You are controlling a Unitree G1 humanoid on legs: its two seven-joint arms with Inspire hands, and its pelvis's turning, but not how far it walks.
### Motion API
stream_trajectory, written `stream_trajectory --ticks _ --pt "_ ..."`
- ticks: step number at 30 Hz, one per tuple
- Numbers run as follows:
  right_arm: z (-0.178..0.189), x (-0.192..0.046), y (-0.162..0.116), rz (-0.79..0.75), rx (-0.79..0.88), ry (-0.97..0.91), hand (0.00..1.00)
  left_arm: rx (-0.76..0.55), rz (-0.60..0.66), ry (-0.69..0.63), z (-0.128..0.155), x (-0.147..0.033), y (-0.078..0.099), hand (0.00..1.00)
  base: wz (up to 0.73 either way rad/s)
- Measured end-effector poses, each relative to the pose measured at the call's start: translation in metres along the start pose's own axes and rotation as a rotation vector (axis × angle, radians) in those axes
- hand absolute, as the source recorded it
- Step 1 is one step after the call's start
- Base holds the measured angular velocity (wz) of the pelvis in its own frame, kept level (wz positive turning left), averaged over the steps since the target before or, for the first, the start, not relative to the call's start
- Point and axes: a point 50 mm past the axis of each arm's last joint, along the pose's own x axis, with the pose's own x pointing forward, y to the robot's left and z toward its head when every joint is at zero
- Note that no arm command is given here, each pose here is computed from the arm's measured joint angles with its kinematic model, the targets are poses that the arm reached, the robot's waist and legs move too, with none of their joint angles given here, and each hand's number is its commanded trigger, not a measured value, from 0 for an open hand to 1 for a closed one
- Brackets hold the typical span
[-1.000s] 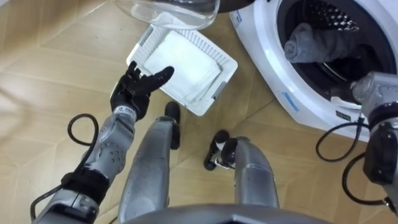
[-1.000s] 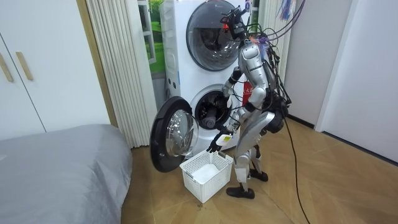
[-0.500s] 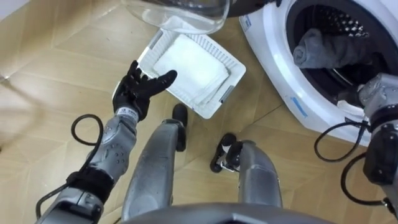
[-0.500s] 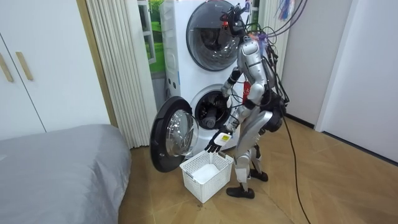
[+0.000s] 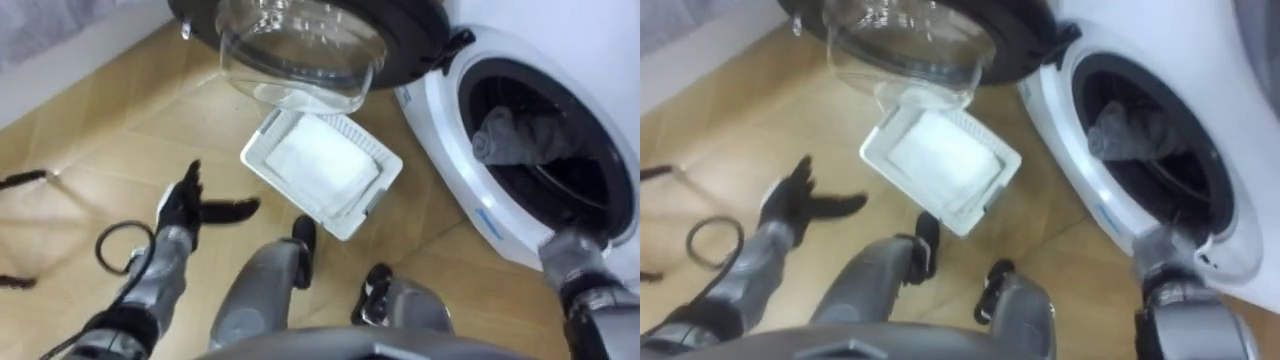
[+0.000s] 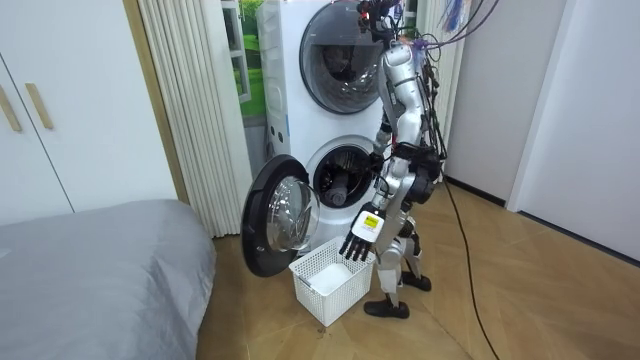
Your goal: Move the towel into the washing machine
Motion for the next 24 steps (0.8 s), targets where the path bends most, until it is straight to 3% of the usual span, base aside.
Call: stream_trajectory --ticks 5,9,24 --pt "-0.048 -0.011 -0.018 0.075 -0.228 0.076 0.0 0.007 0.046 0.09 -0.034 -0.015 0.012 0.0 -0.06" --pt "-0.076 -0.02 -0.027 0.158 -0.37 0.141 0.0 0.018 0.046 0.147 -0.052 -0.022 0.01 0.0 -0.08" --pt "-0.107 -0.036 -0.014 0.318 -0.537 0.208 0.0 -0.02 0.029 0.224 -0.078 -0.037 0.003 0.0 -0.1"
